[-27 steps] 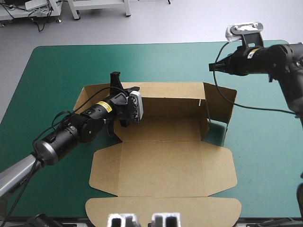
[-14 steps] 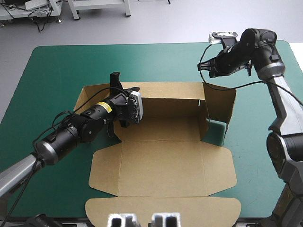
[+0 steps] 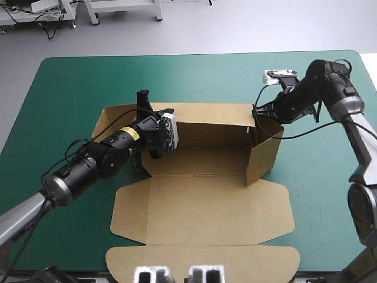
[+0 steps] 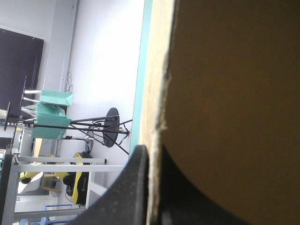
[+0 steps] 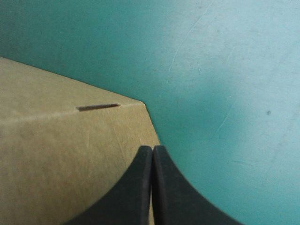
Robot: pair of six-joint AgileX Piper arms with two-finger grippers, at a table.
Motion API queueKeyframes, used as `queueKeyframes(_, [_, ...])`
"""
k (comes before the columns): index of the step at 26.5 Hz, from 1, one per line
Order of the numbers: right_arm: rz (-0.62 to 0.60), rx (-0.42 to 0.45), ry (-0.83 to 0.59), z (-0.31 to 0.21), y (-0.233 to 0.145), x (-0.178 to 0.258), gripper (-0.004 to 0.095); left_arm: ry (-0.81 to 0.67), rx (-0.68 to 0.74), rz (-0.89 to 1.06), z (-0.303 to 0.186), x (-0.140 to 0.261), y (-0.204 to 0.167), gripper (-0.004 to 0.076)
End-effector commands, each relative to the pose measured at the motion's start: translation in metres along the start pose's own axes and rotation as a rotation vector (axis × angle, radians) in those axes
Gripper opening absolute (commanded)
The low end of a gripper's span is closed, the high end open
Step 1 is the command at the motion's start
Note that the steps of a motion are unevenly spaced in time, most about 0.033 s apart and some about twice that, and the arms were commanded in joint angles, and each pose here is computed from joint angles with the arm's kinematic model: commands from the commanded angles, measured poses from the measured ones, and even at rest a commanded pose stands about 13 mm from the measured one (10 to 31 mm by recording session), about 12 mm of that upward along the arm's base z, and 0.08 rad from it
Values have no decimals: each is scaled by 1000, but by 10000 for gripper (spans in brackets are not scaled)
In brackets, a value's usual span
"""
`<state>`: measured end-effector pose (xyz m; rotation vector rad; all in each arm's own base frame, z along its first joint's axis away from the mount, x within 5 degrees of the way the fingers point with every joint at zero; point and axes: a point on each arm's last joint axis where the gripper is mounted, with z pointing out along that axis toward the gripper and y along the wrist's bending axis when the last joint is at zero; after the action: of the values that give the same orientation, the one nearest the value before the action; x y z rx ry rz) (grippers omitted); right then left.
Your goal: Fold the box
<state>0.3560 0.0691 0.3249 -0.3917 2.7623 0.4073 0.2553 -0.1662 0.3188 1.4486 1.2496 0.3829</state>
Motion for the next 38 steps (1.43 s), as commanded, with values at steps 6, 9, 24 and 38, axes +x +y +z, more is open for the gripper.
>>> queueKeyframes(6, [-121, -70, -408, -26, 24, 69, -20, -27, -63, -51, -8, -7, 14, -10])
queueKeyframes(9, [-177, -58, -502, -16, 25, 99, -20, -25, -55, -51, -8, -6, 13, -10])
queueKeyframes(24, [-372, -37, -673, -8, 28, 115, 21, -27, -21, -154, -9, -8, 13, -10])
queueKeyframes(38, [-490, -200, -580, -4, 43, 127, 451, -12, -18, -95, 4, -5, 10, -10])
